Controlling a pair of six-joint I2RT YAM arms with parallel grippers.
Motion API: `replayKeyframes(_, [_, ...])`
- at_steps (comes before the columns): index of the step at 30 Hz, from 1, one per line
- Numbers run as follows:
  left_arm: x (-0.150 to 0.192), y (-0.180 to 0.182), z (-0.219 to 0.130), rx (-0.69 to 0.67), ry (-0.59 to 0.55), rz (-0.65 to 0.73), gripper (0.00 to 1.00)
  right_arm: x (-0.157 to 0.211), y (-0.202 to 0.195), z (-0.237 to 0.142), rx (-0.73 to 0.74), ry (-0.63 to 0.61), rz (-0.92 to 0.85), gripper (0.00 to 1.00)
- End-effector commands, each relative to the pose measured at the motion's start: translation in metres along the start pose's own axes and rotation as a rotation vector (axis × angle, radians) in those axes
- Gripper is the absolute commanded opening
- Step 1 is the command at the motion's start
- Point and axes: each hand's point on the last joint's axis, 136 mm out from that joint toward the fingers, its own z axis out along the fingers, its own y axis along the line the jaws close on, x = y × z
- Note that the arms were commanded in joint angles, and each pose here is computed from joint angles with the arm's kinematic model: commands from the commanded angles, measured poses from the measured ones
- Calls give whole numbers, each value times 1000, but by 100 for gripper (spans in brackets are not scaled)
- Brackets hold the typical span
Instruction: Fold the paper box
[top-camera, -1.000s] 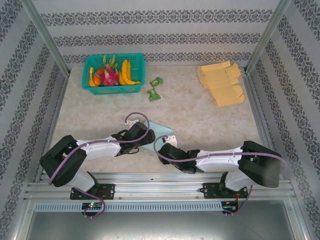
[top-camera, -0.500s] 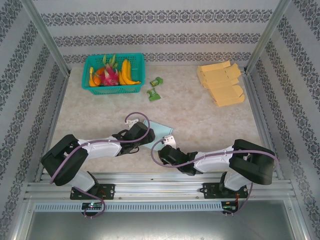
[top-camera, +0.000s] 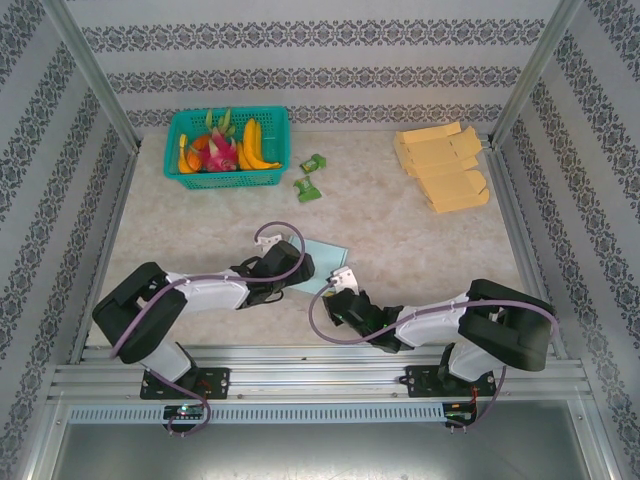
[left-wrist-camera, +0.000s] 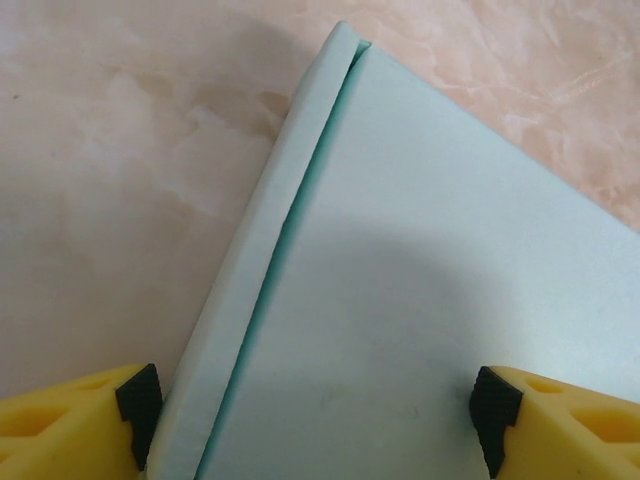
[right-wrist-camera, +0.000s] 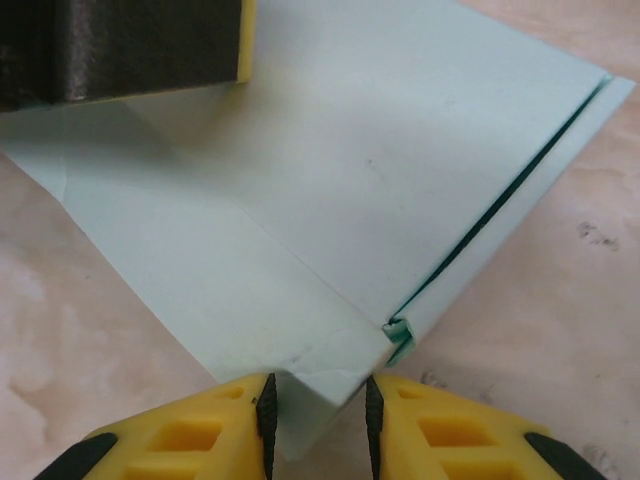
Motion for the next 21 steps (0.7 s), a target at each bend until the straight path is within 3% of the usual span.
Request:
replayKeyframes(1, [67, 64, 9, -197, 243, 129, 82, -27, 3, 0, -46, -111, 1, 31])
replayKeyframes(7, [73, 66, 16, -204, 271, 161, 74, -26, -10, 1, -27, -150, -36, 30])
replayKeyframes(21, [77, 76, 19, -233, 284, 228, 73, -37, -36, 5, 63, -210, -60, 31])
